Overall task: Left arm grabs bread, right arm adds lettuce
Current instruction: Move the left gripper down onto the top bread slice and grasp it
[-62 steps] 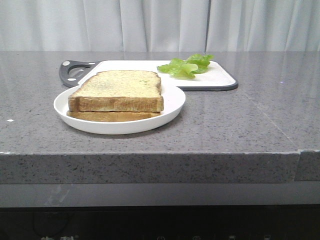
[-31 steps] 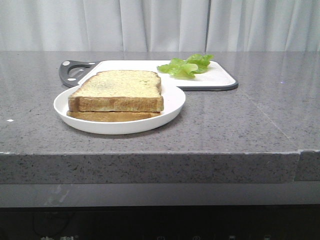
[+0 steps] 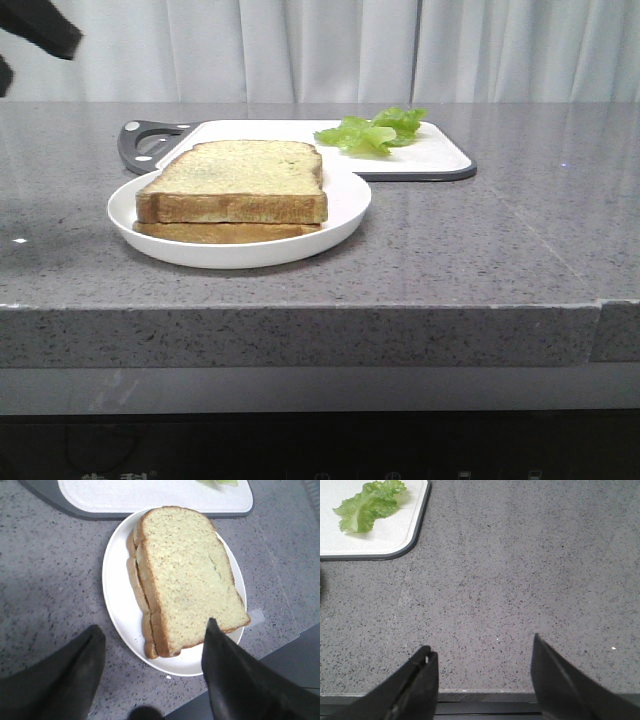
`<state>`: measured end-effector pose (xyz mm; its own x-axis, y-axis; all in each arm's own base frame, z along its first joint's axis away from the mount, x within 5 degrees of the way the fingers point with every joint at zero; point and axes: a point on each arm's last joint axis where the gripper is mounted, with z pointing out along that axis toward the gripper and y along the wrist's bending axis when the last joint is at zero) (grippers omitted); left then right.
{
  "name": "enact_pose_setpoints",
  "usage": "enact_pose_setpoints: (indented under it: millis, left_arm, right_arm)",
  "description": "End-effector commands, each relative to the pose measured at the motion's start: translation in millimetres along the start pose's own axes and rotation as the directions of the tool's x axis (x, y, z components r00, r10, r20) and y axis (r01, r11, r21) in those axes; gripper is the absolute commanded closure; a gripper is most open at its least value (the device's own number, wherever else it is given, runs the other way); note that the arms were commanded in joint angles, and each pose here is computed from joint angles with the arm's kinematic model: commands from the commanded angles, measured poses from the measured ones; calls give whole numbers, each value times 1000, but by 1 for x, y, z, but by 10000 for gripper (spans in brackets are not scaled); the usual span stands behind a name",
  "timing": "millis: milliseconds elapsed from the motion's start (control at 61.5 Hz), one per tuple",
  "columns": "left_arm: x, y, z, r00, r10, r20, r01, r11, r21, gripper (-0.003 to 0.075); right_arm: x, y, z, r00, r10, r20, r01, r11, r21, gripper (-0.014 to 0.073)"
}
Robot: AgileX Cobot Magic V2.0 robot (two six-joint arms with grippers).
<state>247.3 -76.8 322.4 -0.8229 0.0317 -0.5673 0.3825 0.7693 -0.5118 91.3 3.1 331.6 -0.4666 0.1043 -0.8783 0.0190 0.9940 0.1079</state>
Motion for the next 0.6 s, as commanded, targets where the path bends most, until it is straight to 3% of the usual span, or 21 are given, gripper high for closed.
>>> enact_pose_setpoints:
  millis: [0,114,244,585]
  left_arm:
    - [-16,-21,2,998,38,51,-42,997,69,303]
    - [-24,-30,18,993,118,32,-119,992,38,303]
    - [-33,-27,34,996,91,10,-91,996,-8,303]
    - [-39,-20,78,991,54,-123,-52,998,18,303]
  right_arm:
    - [-13,0,-3,996,-8,86,8,1000,3,157]
    - [-13,0,-3,996,-8,86,8,1000,3,157]
    - [-13,0,-3,996,-8,83,8,1000,3,157]
    - [-10,0,-3,999,-8,49,8,1000,5,157]
